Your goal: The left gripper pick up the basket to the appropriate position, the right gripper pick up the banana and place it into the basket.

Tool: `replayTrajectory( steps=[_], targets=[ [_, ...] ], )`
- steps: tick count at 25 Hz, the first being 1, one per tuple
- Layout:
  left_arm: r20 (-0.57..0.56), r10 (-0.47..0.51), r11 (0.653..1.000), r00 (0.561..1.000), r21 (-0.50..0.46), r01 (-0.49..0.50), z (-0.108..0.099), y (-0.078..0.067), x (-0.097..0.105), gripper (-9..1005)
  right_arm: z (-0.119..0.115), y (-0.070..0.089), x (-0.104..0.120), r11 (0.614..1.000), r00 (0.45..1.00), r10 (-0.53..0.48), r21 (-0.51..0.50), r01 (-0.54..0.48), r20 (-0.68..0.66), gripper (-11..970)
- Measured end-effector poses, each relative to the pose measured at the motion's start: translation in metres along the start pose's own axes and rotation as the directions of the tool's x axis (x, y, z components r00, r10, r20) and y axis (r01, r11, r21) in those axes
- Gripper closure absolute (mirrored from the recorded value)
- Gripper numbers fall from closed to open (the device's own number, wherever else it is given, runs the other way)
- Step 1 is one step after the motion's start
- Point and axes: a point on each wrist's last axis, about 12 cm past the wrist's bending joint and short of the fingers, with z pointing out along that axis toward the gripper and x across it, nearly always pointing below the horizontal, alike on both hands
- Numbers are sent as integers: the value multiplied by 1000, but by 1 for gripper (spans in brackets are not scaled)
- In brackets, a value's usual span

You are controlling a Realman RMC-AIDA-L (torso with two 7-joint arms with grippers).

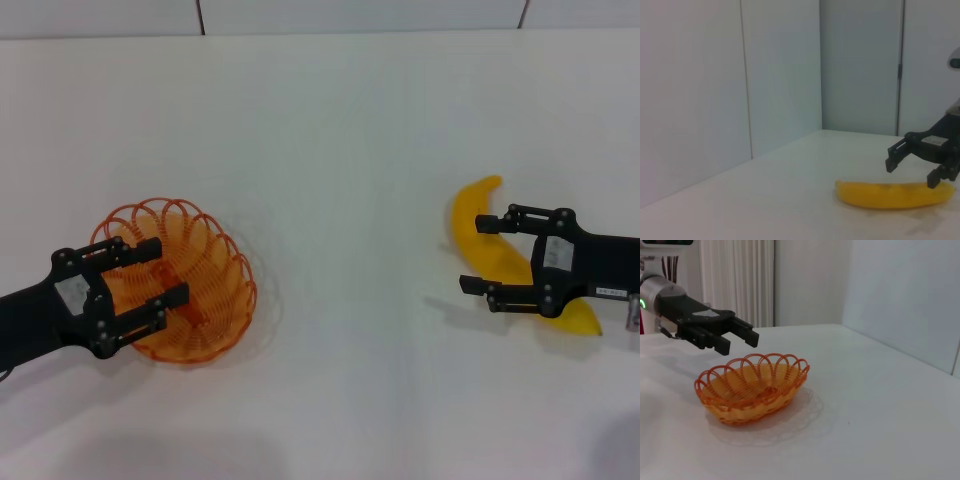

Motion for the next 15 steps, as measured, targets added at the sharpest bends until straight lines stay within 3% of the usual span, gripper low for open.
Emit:
replayTrajectory(
  steps=[15],
  targets=[
    [17,-28,1000,999,-3,28,1,4,-5,380,0,0,-1,1000,1000,1,0,-1,11,174]
  ],
)
